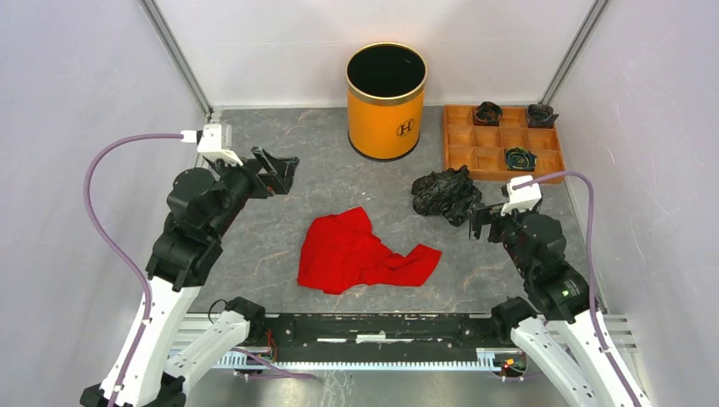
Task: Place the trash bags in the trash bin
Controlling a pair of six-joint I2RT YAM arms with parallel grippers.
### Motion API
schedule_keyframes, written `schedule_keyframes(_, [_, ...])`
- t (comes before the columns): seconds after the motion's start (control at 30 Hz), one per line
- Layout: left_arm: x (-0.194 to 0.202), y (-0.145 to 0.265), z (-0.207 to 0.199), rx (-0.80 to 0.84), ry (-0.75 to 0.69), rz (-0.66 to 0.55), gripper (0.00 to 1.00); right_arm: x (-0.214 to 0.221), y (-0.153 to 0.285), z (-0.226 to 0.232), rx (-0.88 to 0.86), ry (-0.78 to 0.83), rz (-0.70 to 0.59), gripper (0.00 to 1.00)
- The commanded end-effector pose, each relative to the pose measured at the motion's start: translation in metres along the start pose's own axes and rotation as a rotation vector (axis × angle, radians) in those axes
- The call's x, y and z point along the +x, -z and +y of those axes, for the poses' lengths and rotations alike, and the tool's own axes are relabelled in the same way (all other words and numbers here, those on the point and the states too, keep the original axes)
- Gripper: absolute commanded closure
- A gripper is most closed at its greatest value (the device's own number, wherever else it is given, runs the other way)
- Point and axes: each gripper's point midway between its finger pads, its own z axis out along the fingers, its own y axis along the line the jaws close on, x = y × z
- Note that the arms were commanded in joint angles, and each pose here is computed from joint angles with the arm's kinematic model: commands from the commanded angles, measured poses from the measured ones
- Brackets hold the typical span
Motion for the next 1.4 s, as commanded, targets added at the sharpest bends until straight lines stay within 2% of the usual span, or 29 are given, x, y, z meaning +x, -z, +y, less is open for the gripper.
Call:
schedule_keyframes(0.0, [0.010, 0.002, -0.014, 0.086, -0.051, 0.062, 0.00, -0.006, -0.007, 0.007, -0.024, -0.025, -0.043, 0.02])
schedule_keyframes(0.33, [0.072, -0.025, -0.030, 0.251, -0.049, 0.242, 0.00, 0.038, -0.045, 0.007, 0.046, -0.035, 0.134, 0.02])
schedule_keyframes(0.6, [0.133, -0.038, -0.045, 0.385, 0.087, 0.430, 0.00, 0.078, -0.087, 0.003, 0.088, 0.003, 0.250, 0.02])
schedule_keyframes(0.83, [0.180, -0.028, -0.042, 0.416, 0.194, 0.548, 0.00, 0.077, -0.117, -0.017, 0.071, -0.089, 0.263, 0.02])
schedule_keyframes(1.13, [0.177, -0.018, -0.061, 0.514, 0.194, 0.557, 0.00, 0.080, -0.150, -0.007, 0.019, -0.111, 0.292, 0.03])
schedule_keyframes(1.37, [0.182, -0.023, -0.065, 0.482, 0.272, 0.601, 0.00, 0.101, -0.156, -0.036, 0.175, -0.057, 0.342, 0.06])
